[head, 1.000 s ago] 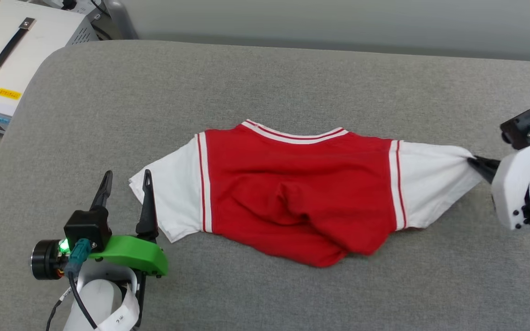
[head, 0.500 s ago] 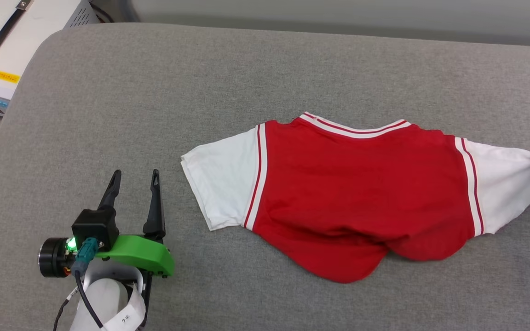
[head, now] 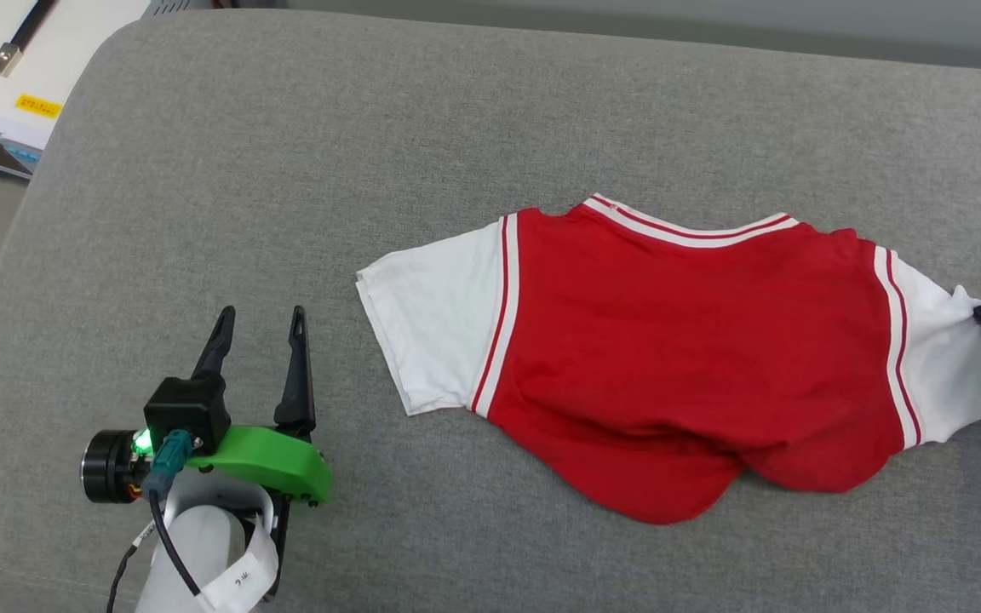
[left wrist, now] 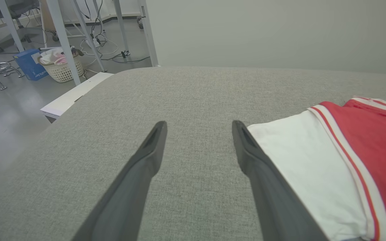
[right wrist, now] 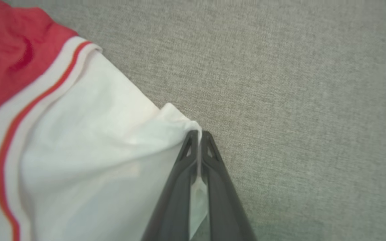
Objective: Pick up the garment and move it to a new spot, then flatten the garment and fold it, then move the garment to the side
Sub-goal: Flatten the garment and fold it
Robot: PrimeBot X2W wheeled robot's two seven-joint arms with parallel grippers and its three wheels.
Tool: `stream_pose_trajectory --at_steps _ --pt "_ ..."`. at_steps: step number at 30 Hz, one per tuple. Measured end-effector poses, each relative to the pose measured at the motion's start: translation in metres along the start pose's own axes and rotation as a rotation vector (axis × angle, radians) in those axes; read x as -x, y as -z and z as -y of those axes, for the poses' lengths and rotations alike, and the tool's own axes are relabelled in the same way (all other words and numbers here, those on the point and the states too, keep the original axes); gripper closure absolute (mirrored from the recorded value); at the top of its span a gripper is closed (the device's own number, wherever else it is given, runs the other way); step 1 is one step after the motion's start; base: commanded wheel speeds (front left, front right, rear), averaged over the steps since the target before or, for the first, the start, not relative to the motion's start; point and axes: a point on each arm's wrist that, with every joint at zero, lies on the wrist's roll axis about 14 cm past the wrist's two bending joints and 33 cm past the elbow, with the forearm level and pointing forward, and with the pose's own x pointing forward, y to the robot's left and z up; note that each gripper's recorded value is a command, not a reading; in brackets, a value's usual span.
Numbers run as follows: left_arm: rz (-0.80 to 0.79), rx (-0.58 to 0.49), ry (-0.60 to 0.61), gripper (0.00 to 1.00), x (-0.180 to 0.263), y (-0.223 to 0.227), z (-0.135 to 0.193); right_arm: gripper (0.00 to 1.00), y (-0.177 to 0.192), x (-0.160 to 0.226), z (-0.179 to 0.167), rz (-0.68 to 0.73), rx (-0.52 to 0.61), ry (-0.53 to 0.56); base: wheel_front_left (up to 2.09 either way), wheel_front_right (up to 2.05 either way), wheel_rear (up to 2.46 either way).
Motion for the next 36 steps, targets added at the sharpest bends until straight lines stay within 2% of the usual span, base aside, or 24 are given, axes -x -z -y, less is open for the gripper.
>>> stream_pose_trajectory --at_steps 8,12,16,20,25,29,36 --pt "0.044 0.001 -0.018 0.00 0.005 -0.015 -0.006 0.00 -0.044 0.028 0.003 0.289 -0.008 -0.006 0.00 0.00 0.00" --pt "0.060 0.004 -0.002 0.00 0.005 -0.020 0.000 0.00 -0.076 0.058 0.022 0.438 0.007 0.017 0.00 0.00 0.00" --pt "0.083 0.006 0.012 0.00 0.003 -0.027 0.005 0.00 -0.098 0.083 0.037 0.512 0.028 0.035 0.00 0.00 0.00" --pt "0.087 0.008 0.024 0.00 0.001 -0.028 0.008 0.00 -0.101 0.089 0.036 0.440 0.029 0.007 0.00 0.00 0.00" --pt "0.083 0.002 0.028 0.00 -0.001 -0.026 0.009 0.00 -0.070 0.080 0.035 0.161 0.005 -0.031 0.00 0.00 0.00" --pt "0.073 0.001 0.027 0.00 -0.003 -0.022 0.008 0.00 -0.047 0.070 0.031 -0.011 0.000 -0.052 0.00 0.00 0.00" --pt "0.048 0.005 0.019 0.00 -0.006 -0.013 0.008 0.00 -0.023 0.039 0.019 -0.136 -0.053 -0.073 0.00 0.00 0.00"
